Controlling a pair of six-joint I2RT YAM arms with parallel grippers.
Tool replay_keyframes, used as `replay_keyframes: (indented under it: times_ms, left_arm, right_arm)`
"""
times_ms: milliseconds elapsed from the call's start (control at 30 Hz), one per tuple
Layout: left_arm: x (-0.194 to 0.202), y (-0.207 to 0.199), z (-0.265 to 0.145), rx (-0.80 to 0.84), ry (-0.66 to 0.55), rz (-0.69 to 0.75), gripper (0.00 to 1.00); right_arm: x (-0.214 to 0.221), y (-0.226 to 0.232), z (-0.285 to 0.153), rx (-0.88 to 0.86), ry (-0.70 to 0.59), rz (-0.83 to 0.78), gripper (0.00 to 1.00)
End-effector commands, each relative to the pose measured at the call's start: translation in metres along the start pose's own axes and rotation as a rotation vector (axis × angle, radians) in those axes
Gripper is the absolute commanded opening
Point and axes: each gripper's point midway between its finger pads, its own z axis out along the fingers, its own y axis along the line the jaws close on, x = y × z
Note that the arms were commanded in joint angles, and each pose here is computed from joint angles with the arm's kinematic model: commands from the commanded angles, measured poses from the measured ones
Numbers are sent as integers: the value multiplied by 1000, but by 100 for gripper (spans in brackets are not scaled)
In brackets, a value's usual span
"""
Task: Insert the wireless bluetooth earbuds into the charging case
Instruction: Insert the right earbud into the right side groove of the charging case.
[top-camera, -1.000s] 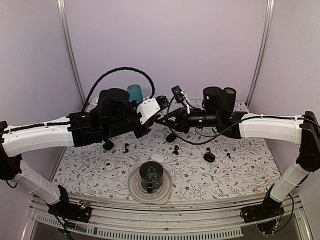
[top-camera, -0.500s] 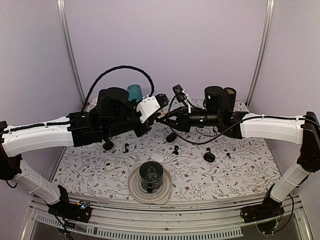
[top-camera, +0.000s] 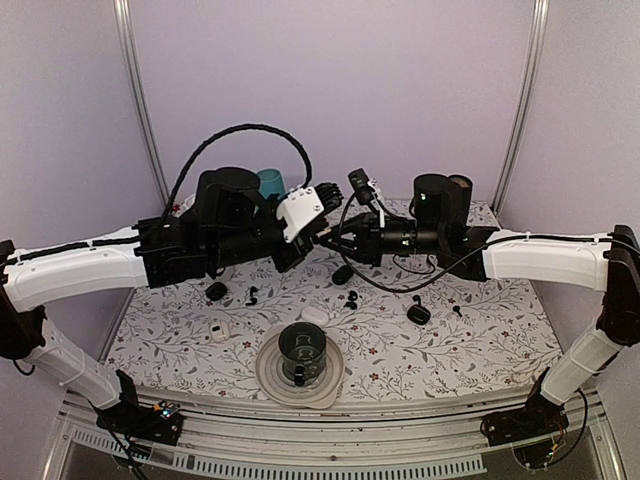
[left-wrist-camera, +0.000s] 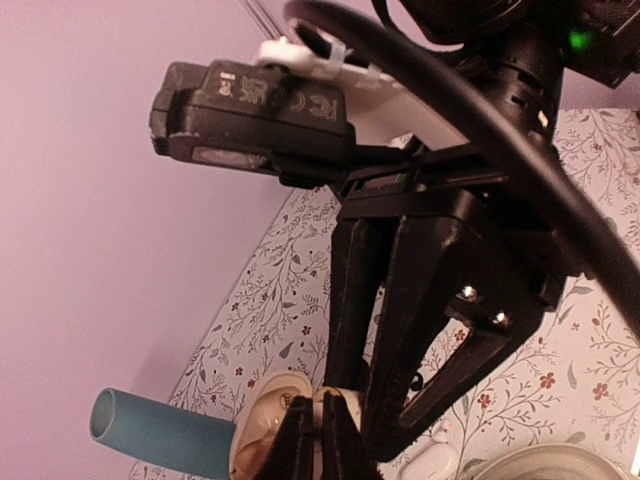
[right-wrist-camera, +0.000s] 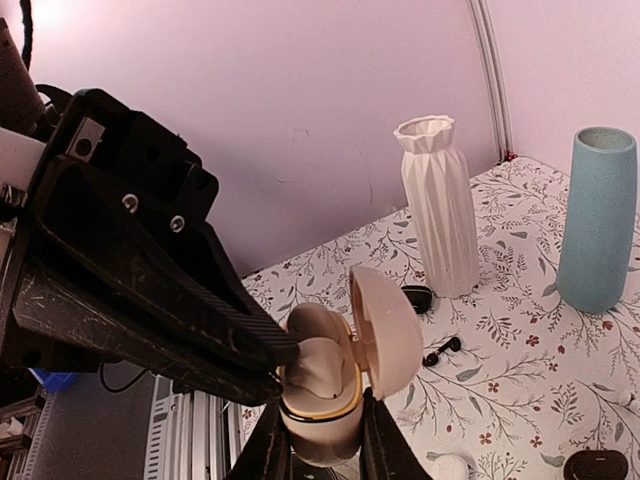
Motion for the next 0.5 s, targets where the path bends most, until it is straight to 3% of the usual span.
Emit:
replay_keyframes:
  times_ms: [0, 467]
  left_arm:
    - [7, -11, 6, 49, 35, -9, 7]
    - [-30, 46, -29, -40, -115, -223, 14]
  right_arm:
    - [-34, 23, -9, -42, -103, -93, 5]
    - [-39, 16, -11, 3, -133, -96, 5]
